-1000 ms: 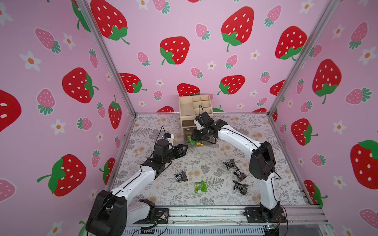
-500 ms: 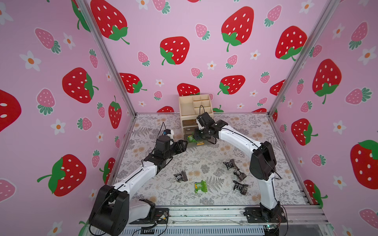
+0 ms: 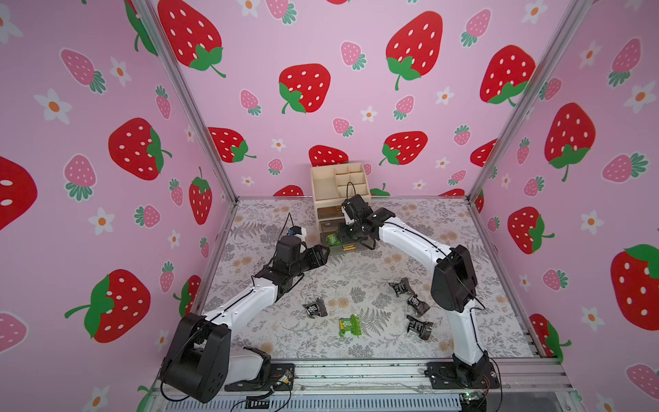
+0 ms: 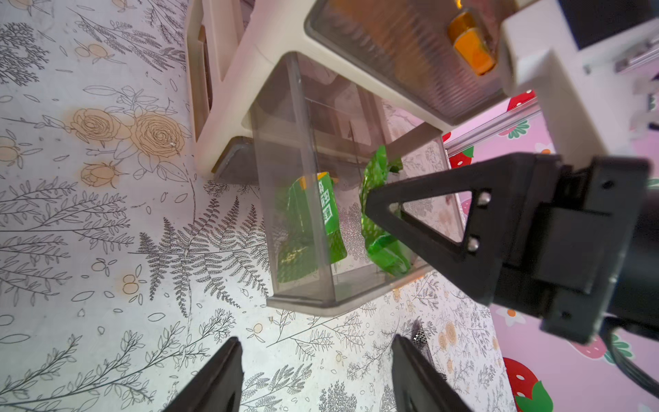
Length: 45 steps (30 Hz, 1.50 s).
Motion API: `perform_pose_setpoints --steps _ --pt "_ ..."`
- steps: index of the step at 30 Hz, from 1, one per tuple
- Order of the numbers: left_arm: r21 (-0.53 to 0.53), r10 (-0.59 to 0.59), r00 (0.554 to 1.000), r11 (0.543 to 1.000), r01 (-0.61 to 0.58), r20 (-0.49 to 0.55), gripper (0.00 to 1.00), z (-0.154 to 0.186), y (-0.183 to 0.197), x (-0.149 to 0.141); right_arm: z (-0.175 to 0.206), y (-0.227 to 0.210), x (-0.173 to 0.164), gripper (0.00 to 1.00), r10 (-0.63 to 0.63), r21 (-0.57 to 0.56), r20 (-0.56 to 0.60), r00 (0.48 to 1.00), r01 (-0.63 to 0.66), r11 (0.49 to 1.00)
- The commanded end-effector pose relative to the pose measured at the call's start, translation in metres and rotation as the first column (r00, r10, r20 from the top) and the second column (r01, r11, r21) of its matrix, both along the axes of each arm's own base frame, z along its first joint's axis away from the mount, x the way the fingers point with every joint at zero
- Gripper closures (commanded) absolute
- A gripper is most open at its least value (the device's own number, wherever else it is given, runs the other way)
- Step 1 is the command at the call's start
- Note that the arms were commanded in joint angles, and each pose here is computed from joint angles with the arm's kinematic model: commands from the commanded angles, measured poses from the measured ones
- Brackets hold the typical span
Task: Place the cookies into the drawer by color
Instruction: Place the cookie in the drawer.
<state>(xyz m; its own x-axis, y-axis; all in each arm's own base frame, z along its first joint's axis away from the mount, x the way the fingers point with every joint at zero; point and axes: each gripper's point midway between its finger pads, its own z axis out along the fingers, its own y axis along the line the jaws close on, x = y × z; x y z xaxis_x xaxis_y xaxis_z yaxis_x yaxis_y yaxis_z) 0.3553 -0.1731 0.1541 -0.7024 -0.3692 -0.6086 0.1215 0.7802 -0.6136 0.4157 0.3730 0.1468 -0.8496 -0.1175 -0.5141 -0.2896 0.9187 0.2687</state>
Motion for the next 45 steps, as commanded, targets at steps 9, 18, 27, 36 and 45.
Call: perform_pose_setpoints --steps 9,18,27,36,45 --pt "0.009 0.005 0.999 1.0 -0.005 0.051 0.3 0.02 -0.004 0.016 -0.014 -0.012 -0.017 0.65 0.02 -0.067 -0.05 0.999 -0.024 0.997" --pt "0.011 0.008 0.998 1.0 -0.009 0.058 0.3 0.025 -0.007 0.022 0.032 -0.004 -0.03 0.65 0.066 -0.129 0.121 0.99 -0.05 0.99" --pt "0.02 0.013 0.999 1.0 -0.013 0.033 0.3 0.013 -0.009 0.029 0.026 0.015 -0.005 0.64 0.168 -0.199 0.196 0.966 -0.128 0.972" --pt "0.014 0.025 0.999 1.0 -0.025 0.036 0.3 0.013 -0.007 0.027 -0.005 0.01 0.004 0.64 0.161 -0.193 0.179 0.971 -0.125 0.973" --pt "0.011 0.025 0.999 1.0 -0.025 0.034 0.3 0.01 -0.006 0.023 -0.028 0.004 0.01 0.63 0.146 -0.216 0.125 0.981 -0.116 0.969"
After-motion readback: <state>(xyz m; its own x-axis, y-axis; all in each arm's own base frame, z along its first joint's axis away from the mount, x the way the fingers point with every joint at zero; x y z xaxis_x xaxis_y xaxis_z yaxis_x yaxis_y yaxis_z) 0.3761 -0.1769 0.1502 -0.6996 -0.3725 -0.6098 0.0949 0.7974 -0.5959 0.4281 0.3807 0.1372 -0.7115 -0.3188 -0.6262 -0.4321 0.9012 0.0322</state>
